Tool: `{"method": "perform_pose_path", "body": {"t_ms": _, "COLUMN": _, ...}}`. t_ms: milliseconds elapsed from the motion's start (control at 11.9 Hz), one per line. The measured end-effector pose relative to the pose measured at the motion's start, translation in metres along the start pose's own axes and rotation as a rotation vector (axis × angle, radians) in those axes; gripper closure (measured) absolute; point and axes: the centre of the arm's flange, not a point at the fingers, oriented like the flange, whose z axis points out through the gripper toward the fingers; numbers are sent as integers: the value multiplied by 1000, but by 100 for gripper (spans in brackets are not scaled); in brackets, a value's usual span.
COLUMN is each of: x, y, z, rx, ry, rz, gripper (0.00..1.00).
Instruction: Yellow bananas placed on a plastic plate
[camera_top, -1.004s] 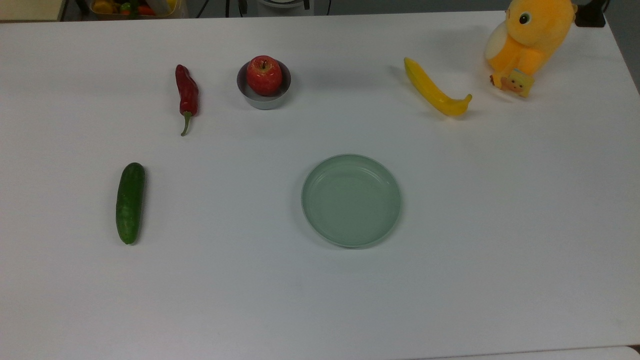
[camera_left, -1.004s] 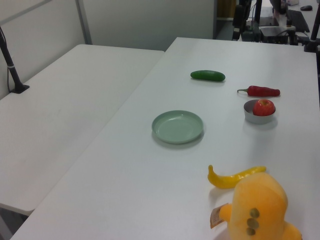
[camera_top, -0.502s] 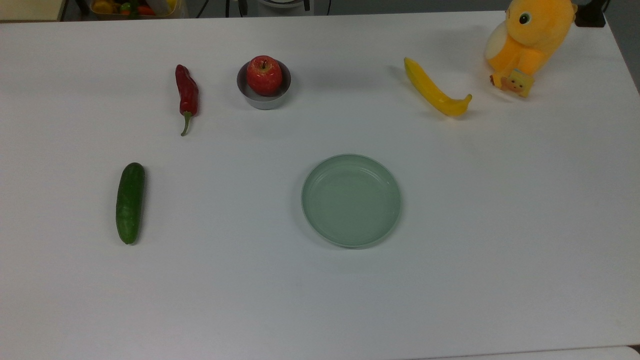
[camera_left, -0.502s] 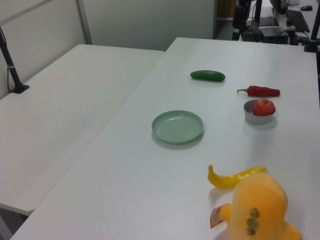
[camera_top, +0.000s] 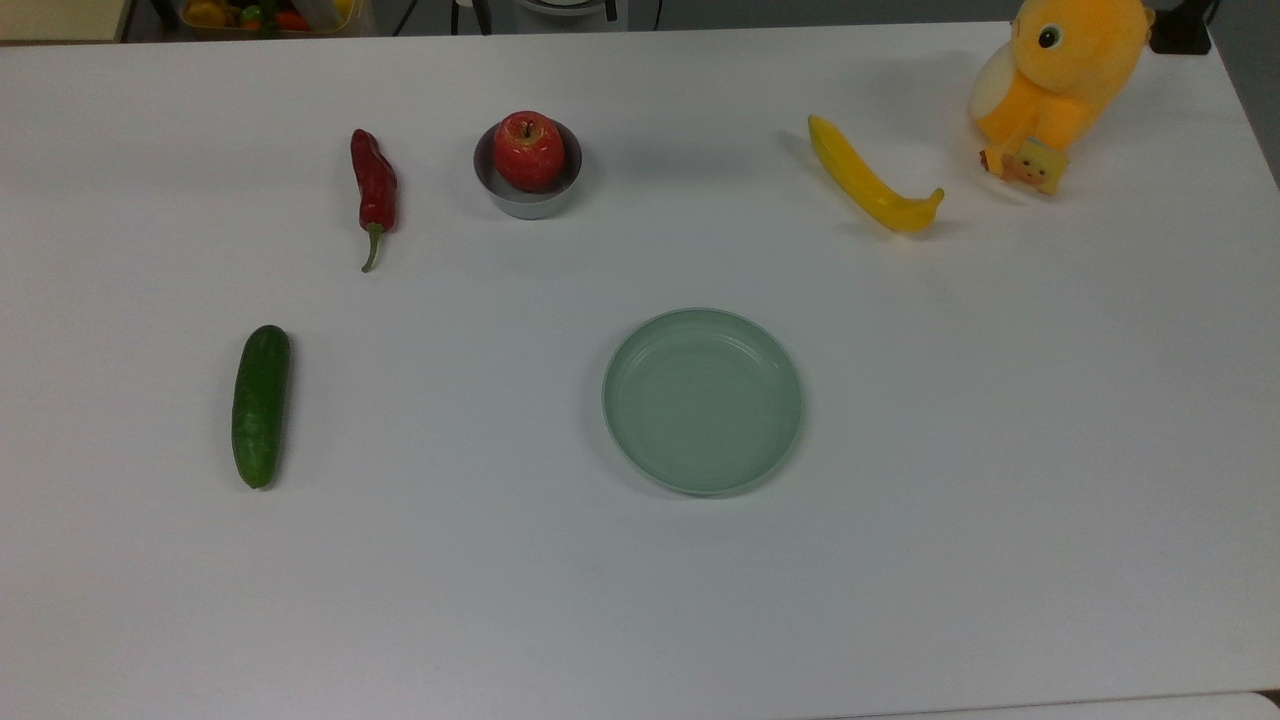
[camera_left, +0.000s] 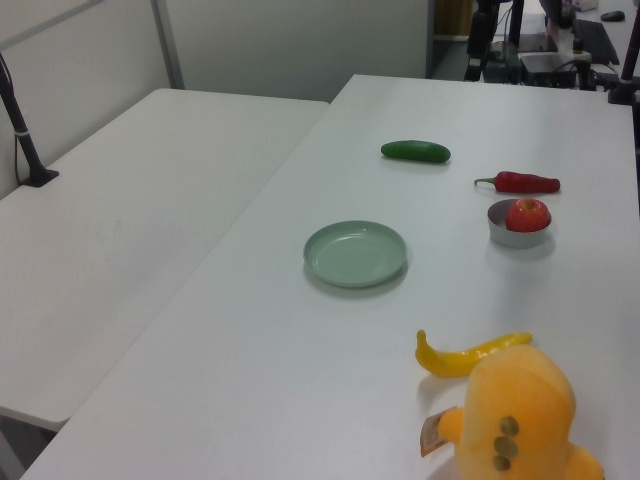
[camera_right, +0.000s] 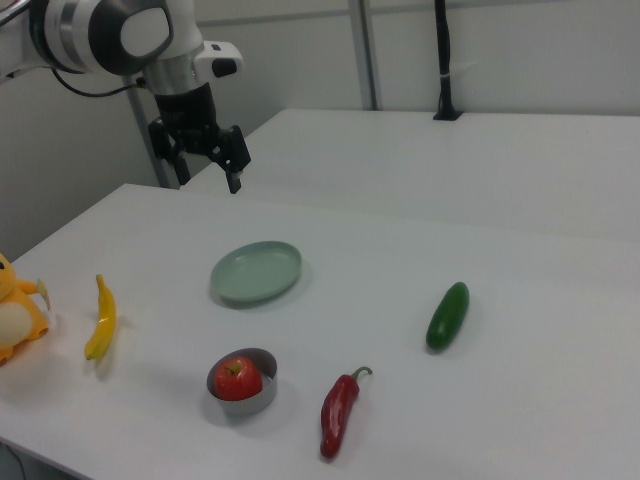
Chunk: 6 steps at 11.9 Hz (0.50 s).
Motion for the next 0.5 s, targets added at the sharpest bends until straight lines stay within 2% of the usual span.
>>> {"method": "perform_pose_path", "body": {"t_ms": 167, "x": -3, "y": 4, "z": 3, "rx": -1, "ry": -28, "rz": -93, "gripper": 0}}
{"method": "perform_pose_path", "body": {"t_ms": 335, "x": 0, "y": 9, "z": 13, "rx": -13, "ry": -50, "rz": -133, "gripper": 0}}
{"method": "perform_pose_path", "body": {"t_ms": 502, "x": 14, "y": 16, "z": 36, "rx": -31, "ry": -66, "rz": -148, "gripper": 0}}
